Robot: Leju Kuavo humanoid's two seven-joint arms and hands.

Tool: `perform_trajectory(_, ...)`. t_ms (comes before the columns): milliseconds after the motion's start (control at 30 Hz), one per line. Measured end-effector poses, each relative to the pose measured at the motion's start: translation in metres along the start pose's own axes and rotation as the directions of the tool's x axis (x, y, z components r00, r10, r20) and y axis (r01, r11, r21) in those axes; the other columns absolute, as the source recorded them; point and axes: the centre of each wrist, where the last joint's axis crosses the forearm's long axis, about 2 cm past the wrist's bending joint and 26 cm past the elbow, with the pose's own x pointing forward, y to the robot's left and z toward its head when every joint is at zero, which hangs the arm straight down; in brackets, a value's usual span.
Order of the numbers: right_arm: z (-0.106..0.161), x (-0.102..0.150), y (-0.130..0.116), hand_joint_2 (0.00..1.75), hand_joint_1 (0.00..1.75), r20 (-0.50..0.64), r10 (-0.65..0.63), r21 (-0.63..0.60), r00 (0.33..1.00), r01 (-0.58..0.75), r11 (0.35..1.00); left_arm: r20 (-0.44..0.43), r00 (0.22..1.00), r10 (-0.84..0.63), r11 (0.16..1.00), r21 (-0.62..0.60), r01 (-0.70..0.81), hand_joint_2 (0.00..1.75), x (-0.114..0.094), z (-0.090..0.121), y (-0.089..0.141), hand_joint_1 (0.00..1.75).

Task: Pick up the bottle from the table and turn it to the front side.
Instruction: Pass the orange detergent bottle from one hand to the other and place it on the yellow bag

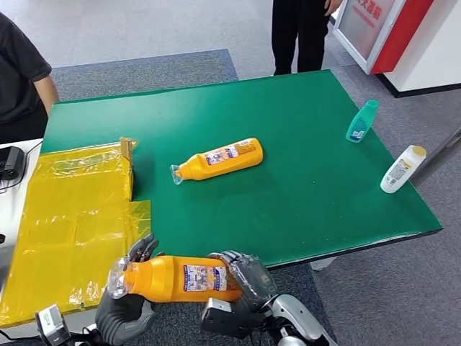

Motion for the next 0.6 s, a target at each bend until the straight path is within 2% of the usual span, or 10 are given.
perform_trajectory(267,-0.008,0.002,0.004,1.75,1.75,0.023,0.023,0.030,0.999,-0.024,0.999,0.011,1.000,0.008,1.000,-0.029,-0.007,1.75,0.000,-0.002,0.000,0.00)
perform_trajectory(300,-0.009,0.003,0.004,1.75,1.75,0.029,0.028,0.034,0.999,-0.029,0.999,0.011,1.000,0.003,1.000,-0.031,-0.003,1.75,0.000,-0.002,-0.001,0.09)
perform_trajectory(367,-0.011,0.005,0.004,1.75,1.75,0.044,0.033,0.040,0.998,-0.035,0.999,0.005,1.000,-0.012,0.999,-0.033,0.012,1.75,0.000,-0.003,-0.001,0.55)
perform_trajectory(433,-0.013,0.008,0.005,1.75,1.75,0.056,0.035,0.045,0.998,-0.037,0.998,-0.006,1.000,-0.031,0.999,-0.030,0.031,1.75,-0.001,-0.003,-0.001,1.19)
perform_trajectory(467,-0.013,0.009,0.005,1.75,1.75,0.061,0.034,0.045,0.998,-0.037,0.998,-0.012,0.999,-0.041,0.999,-0.026,0.041,1.75,-0.002,-0.002,-0.001,1.37)
perform_trajectory(533,-0.014,0.011,0.005,1.75,1.75,0.070,0.032,0.043,0.997,-0.035,0.998,-0.026,0.998,-0.061,0.998,-0.020,0.060,1.75,-0.003,-0.002,-0.002,1.63)
perform_trajectory(600,-0.014,0.013,0.003,1.75,1.75,0.079,0.030,0.036,0.996,-0.033,0.999,-0.037,0.996,-0.077,0.997,-0.016,0.076,1.75,-0.003,-0.002,-0.002,1.71)
